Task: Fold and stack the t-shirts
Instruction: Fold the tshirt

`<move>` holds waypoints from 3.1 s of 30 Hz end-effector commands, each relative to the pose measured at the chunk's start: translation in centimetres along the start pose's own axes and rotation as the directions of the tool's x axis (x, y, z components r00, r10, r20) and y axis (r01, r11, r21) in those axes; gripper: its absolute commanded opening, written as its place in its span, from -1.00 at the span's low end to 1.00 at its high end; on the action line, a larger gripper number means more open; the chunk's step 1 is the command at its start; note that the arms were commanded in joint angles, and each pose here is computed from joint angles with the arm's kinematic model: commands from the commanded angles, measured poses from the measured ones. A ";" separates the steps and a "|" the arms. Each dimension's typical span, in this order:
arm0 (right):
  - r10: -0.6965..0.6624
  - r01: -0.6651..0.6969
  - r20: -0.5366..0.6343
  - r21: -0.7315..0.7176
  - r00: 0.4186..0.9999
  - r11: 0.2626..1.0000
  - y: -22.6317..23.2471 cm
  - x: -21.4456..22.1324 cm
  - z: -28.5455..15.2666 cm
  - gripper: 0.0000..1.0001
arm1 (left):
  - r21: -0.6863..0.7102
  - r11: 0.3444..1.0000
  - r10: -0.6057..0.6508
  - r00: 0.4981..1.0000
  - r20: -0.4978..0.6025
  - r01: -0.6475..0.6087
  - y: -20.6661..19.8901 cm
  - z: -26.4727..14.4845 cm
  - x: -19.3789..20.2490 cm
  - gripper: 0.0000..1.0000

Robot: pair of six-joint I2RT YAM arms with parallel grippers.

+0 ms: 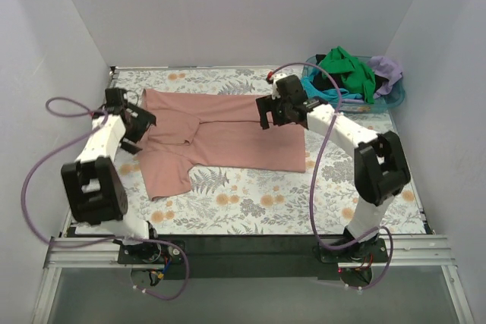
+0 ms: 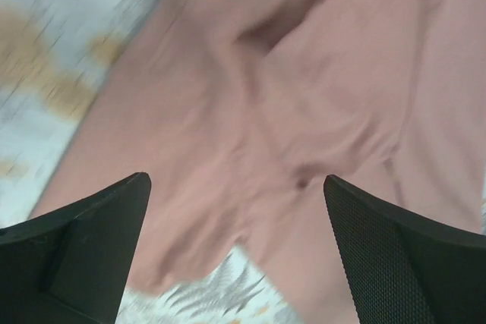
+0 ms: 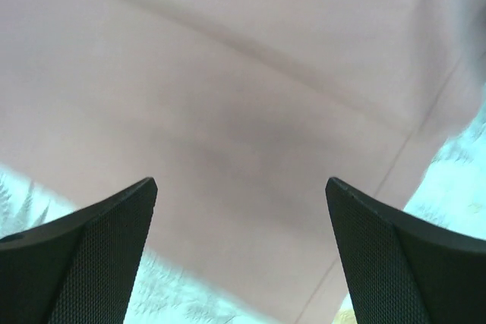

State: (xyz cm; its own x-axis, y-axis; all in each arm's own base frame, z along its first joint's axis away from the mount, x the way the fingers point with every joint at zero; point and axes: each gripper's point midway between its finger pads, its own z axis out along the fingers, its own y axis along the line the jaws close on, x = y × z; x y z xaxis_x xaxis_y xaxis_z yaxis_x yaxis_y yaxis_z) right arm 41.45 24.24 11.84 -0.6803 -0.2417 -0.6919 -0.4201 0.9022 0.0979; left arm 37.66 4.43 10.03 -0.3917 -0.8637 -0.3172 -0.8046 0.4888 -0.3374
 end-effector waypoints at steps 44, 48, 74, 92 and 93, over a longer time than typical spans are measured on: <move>0.452 -0.451 0.053 0.228 0.891 0.863 -3.2 18.5 -9.3 0.96 | -0.202 0.951 -0.238 0.971 0.001 0.234 13.1 0.7 13.4 -1.00; 0.486 -0.494 0.090 0.177 0.869 0.851 -3.2 17.7 -8.4 0.91 | -0.184 0.968 -0.181 0.983 -0.031 0.172 12.3 1.2 13.4 -1.00; 0.488 -0.493 0.068 0.133 0.870 0.860 -2.8 14.8 -5.8 -0.97 | 0.128 0.980 -0.154 0.988 0.028 0.149 4.4 -3.5 9.2 -1.00; 0.422 -0.444 0.153 0.154 0.893 0.883 -5.8 5.6 -4.7 -0.97 | 0.219 0.970 -0.118 0.992 0.046 0.105 -5.0 -2.9 4.2 -1.00; 0.427 -0.446 0.144 0.157 0.893 0.881 -6.2 5.5 -4.3 -0.97 | 0.233 0.967 -0.116 0.992 0.051 0.101 -5.9 -3.1 3.6 -1.00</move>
State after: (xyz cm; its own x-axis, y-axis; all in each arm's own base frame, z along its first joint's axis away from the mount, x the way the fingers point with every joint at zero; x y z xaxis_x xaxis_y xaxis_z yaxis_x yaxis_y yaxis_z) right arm 35.98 16.28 9.40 -0.7145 0.2367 -0.6584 0.0378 0.9527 0.3014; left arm 37.35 -2.08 11.24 -0.2797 -0.9160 -0.2877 -0.7575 0.3946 -0.5200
